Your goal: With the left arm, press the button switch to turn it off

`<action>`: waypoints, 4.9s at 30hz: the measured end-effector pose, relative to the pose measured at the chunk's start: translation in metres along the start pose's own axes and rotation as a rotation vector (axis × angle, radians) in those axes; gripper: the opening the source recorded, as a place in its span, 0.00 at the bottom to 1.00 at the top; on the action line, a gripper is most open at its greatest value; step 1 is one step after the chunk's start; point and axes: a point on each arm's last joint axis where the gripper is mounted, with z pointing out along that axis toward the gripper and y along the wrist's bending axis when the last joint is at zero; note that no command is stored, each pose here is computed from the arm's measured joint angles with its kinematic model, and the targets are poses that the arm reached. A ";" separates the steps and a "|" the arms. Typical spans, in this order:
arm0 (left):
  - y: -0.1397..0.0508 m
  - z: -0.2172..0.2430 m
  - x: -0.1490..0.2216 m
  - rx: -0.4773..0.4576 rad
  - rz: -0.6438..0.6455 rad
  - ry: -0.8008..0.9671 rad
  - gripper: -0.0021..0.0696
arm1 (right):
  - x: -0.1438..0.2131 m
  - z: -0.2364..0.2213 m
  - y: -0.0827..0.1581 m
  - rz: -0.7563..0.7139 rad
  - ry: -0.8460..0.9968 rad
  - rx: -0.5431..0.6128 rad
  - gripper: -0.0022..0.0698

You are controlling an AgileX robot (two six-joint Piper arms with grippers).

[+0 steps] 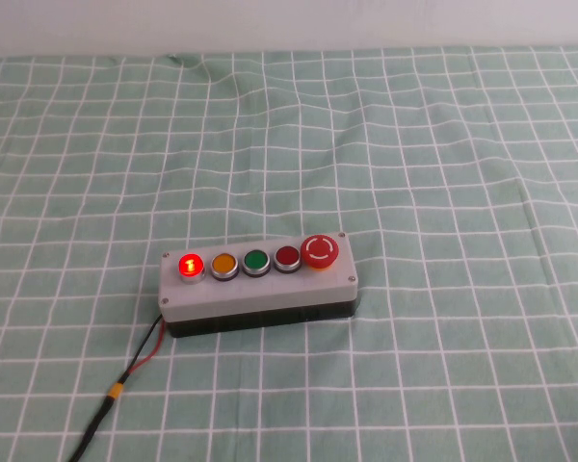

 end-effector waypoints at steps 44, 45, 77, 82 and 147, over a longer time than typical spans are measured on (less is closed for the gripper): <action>0.006 0.027 -0.209 -0.016 -0.240 0.019 0.03 | 0.000 0.000 0.000 0.000 0.000 0.000 0.01; 0.006 0.037 -0.206 -0.023 -0.240 0.071 0.03 | 0.000 0.000 0.000 0.000 0.000 0.000 0.01; -0.037 0.272 -0.122 0.155 -0.013 1.180 0.03 | 0.000 0.000 0.000 0.000 0.000 0.000 0.01; -0.052 0.284 -0.099 0.197 -0.019 1.251 0.03 | 0.000 0.000 0.000 0.000 0.000 0.000 0.01; 0.003 -0.001 -0.227 0.057 -0.026 0.652 0.03 | 0.000 0.000 0.000 0.000 0.000 0.000 0.01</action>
